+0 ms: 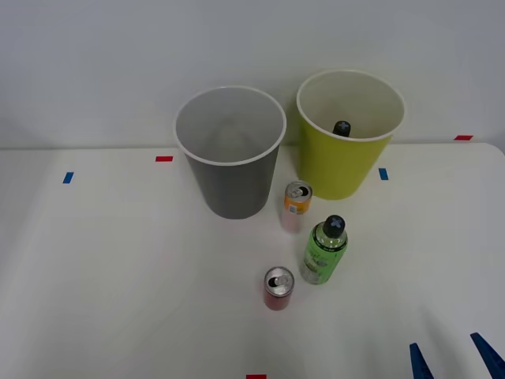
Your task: Put cans in the gray bin, plastic bottles in the light green bin
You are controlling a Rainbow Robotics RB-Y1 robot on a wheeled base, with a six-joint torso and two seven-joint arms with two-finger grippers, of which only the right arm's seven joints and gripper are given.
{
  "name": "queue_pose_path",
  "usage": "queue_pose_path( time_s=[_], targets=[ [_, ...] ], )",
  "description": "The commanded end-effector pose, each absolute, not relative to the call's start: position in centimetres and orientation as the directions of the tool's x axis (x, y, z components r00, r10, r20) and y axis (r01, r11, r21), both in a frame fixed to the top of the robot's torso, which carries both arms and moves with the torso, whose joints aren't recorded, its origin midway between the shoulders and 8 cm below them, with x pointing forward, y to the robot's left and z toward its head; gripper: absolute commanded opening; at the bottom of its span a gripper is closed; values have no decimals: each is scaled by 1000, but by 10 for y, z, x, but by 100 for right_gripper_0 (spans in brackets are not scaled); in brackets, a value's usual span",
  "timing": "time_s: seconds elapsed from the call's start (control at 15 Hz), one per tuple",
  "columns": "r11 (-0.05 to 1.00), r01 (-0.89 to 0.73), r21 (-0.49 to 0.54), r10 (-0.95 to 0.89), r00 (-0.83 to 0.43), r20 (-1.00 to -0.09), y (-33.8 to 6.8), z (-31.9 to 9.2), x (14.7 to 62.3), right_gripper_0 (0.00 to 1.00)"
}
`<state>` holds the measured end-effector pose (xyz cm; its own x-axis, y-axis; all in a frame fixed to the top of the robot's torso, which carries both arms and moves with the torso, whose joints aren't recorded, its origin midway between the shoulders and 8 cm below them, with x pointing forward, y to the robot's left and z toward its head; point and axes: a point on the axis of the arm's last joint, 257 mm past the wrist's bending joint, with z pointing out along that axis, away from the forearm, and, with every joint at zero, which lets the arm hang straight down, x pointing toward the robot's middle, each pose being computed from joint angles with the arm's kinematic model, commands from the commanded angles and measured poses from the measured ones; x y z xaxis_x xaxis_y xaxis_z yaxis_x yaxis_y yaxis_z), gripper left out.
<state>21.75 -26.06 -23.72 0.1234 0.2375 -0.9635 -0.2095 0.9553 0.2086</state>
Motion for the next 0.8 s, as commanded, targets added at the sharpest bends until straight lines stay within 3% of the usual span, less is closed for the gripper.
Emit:
queue_pose_path(
  time_s=[0.07, 0.4, 0.8],
  targets=[
    [970, -228, 81, 122, 172, -978, -252, -231, 218, 100],
    [984, -176, 32, 69, 206, -976, -243, -230, 223, 100],
    [979, -188, 75, 116, 216, -970, -223, -231, 259, 100]
  ],
)
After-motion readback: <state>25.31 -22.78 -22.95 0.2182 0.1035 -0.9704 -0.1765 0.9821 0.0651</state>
